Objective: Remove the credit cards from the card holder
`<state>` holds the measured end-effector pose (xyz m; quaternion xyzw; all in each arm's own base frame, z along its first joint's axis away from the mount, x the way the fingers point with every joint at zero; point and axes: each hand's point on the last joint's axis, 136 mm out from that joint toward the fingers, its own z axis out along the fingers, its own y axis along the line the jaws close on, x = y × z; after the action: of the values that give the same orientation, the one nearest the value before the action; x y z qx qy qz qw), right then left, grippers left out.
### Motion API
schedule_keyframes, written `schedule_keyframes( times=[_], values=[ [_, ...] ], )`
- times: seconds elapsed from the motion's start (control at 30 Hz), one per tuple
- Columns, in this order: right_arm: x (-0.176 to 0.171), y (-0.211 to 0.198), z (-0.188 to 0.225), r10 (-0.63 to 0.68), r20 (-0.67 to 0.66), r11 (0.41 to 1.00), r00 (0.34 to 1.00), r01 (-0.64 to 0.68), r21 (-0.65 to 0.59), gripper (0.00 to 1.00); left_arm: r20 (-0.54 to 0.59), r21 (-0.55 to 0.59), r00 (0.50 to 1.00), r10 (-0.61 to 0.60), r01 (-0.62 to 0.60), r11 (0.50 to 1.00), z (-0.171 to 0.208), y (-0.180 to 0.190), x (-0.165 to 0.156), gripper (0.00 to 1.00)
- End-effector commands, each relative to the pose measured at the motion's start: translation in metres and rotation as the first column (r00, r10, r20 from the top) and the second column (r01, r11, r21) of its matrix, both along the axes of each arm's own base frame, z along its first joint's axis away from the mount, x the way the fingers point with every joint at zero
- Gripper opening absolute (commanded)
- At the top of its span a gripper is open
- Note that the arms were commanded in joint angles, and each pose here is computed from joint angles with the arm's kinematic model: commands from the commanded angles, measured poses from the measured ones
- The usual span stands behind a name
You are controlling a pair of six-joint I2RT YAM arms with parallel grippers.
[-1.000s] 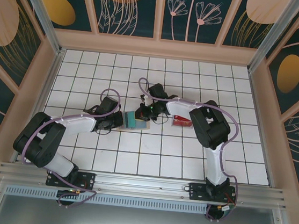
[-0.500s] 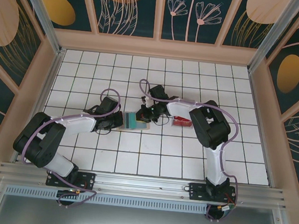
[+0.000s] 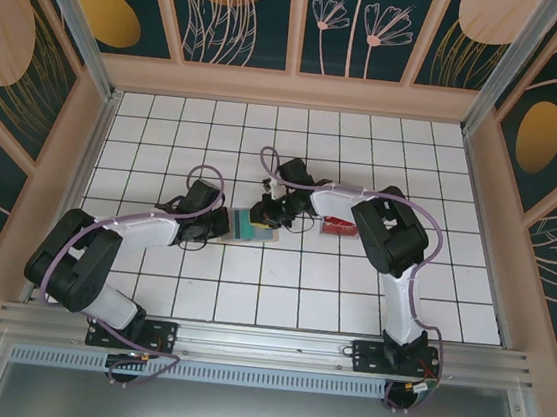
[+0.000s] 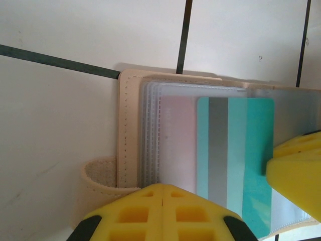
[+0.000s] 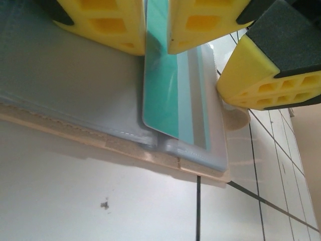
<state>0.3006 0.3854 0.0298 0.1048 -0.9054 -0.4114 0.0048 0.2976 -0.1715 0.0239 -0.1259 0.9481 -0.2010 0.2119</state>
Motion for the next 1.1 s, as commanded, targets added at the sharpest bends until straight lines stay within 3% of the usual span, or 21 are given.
schedule_keyframes(
  times=[0.0,0.1,0.63,0.9,1.07],
  values=[
    [-0.002,0.007,-0.002,0.015,-0.011,1.000,1.000,-0.015,0.019,0.08,-0.040,0.017,0.999,0.000,0.001,1.000,-0.009,0.006,-0.011,0.04],
    [-0.001,0.002,-0.003,0.002,-0.007,1.000,1.000,-0.001,0.008,0.00,-0.037,0.019,0.999,0.004,-0.003,1.000,-0.009,0.007,-0.011,0.04],
    [0.006,-0.055,0.005,-0.081,0.019,0.996,0.997,0.082,-0.033,0.00,-0.032,0.023,0.999,-0.001,0.002,1.000,-0.007,0.008,-0.012,0.04],
    [0.016,-0.065,0.034,-0.092,0.075,0.995,0.993,0.094,-0.019,0.00,-0.009,0.015,1.000,-0.008,0.008,1.000,0.004,0.005,-0.007,0.06],
    [0.023,-0.069,0.064,-0.069,0.149,0.997,0.987,0.074,-0.033,0.00,0.039,-0.003,0.999,-0.013,0.013,1.000,0.024,0.000,0.003,0.13]
  ],
)
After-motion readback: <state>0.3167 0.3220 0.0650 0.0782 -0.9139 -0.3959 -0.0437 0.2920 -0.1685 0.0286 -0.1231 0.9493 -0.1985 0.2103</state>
